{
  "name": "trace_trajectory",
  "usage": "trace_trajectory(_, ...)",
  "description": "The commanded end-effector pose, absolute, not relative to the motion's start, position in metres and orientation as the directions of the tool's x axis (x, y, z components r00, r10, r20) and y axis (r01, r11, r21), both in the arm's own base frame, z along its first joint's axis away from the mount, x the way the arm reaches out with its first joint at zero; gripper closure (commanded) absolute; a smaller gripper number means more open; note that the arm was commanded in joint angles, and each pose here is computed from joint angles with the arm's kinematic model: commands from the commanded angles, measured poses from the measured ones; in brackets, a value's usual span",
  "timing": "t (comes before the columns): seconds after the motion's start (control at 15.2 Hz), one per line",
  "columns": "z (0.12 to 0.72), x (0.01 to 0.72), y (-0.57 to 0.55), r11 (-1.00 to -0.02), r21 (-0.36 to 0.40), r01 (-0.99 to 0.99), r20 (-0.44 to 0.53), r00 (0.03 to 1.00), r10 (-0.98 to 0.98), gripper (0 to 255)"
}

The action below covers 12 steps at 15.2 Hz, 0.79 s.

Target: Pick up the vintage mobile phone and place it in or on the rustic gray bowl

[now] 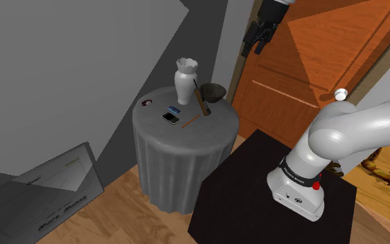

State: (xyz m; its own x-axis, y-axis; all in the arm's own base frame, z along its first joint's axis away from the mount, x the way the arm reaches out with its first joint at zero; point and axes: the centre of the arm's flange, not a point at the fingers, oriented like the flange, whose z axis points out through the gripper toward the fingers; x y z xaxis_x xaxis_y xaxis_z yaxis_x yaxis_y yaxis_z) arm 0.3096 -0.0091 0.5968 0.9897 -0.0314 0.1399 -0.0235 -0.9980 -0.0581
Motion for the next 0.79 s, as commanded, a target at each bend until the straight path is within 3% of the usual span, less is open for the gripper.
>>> trace_trajectory(0.0, 0.597, 0.310, -0.009, -0.998, -0.058, -0.023, 0.140, 0.990, -0.031, 0)
trace_trajectory(0.73, 0.491, 0.387, -0.059, -0.997, -0.020, 0.077, 0.196, 0.978, 0.071, 0)
